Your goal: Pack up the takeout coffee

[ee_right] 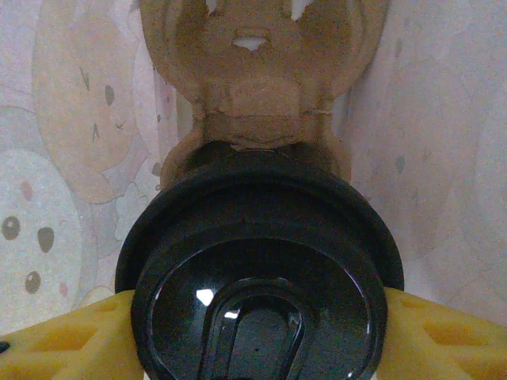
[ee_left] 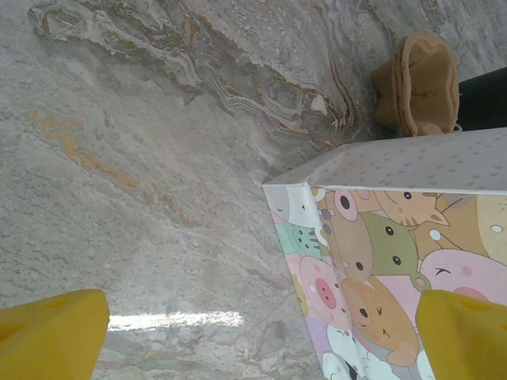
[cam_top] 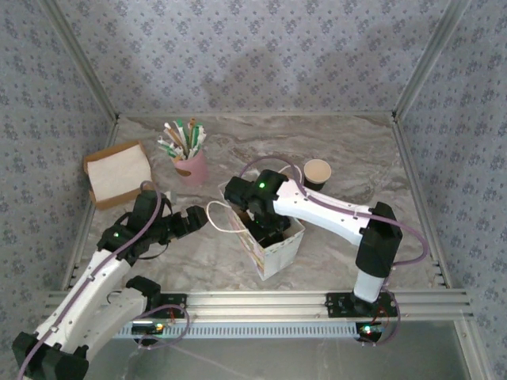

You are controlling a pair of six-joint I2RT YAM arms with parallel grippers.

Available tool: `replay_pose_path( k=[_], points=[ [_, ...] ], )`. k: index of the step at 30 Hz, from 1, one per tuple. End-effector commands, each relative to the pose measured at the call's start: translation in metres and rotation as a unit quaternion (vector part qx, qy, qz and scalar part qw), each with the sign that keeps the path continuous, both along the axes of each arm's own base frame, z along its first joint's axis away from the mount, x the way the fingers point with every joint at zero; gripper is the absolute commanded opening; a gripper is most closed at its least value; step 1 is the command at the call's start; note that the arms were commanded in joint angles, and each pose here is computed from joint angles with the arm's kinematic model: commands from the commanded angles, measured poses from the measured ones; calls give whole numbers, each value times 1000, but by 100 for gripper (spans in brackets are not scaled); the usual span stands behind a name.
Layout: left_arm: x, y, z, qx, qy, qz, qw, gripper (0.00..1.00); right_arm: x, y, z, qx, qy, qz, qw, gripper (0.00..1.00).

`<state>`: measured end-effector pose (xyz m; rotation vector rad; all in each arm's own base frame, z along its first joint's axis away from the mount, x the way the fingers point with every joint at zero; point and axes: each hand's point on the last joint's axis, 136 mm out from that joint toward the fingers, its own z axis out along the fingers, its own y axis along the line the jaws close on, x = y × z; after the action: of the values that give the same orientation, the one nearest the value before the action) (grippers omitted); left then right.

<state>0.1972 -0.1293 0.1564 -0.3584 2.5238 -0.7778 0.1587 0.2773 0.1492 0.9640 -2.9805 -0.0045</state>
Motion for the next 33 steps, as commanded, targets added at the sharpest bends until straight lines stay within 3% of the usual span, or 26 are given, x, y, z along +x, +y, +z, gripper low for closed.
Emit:
replay_pose_path(
  k=[1, 33],
  points=[
    [4, -2, 6, -1, -14, -2, 1000, 100, -3, -7, -4, -24, 16, -2, 1000, 66],
    [5, -2, 7, 1, -14, -2, 1000, 99, 0, -7, -15, -30, 33, 1, 999, 66]
  ],
)
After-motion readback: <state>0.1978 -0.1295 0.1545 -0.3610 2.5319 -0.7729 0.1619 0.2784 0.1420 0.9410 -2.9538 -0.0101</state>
